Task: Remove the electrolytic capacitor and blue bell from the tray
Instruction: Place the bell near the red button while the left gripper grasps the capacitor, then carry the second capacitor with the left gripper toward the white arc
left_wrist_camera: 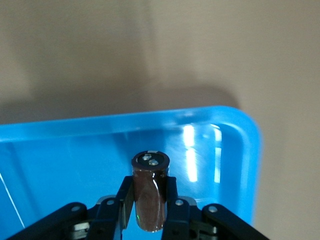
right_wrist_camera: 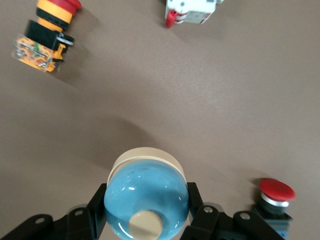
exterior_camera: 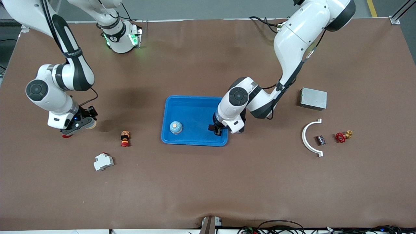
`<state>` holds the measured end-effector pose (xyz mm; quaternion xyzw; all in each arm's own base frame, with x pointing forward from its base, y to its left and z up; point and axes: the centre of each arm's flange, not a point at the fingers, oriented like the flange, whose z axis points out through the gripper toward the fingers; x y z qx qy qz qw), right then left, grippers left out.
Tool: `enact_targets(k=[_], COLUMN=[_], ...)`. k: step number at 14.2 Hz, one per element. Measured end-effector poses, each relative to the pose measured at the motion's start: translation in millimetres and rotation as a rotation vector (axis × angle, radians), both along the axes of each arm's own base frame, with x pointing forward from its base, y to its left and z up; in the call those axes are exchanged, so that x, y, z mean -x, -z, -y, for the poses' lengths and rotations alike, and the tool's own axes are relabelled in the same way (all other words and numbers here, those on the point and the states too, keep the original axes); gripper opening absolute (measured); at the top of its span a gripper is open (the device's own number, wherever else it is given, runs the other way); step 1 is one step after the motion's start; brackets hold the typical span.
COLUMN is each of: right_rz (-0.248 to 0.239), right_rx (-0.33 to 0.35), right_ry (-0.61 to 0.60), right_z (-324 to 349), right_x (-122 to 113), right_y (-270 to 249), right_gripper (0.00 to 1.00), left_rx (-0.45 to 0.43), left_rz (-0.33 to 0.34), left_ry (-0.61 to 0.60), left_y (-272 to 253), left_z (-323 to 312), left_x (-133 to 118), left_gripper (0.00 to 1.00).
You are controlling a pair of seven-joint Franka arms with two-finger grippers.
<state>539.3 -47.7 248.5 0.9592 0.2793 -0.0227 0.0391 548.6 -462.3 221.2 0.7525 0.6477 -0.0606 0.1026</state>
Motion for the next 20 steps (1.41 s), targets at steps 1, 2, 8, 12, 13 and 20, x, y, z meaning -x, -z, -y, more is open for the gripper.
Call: enact_targets(k=[1,2,8,12,13,20], right_rz=[-0.011,-0.02,-0.05,-0.053,-0.054,-0.055], right_rx=[-0.002,-0.004,-0.012,-0.012,-0.012,-0.015], right_ry=[-0.002,-0.004,-0.011,-0.012,-0.012,-0.014], right_z=[-1,-1,-3,-3,-3,-4], right_x=[1,2,5,5,6,6], right_y=[11,21,58,60,60,72], right_gripper=[0.66,0.66,0.66,0.66,0.66,0.7], left_rx=[-0.001,-0.013,-0.151,-0.229,-0.231,-0.195], left_rz=[0.017,0.027,0.013,-0.1,-0.108,-0.156], left_ry=[0.011,0.037,0.174,0.317,0.362,0.73], left_y=[-13,-27,-111,-87,-81,-40], left_z=[-2,-4,-82,-146,-161,-257], left_x=[-4,-6,-39,-50,-53,-64], left_gripper=[0.3,0.3,0.3,0.3,0.3,0.3])
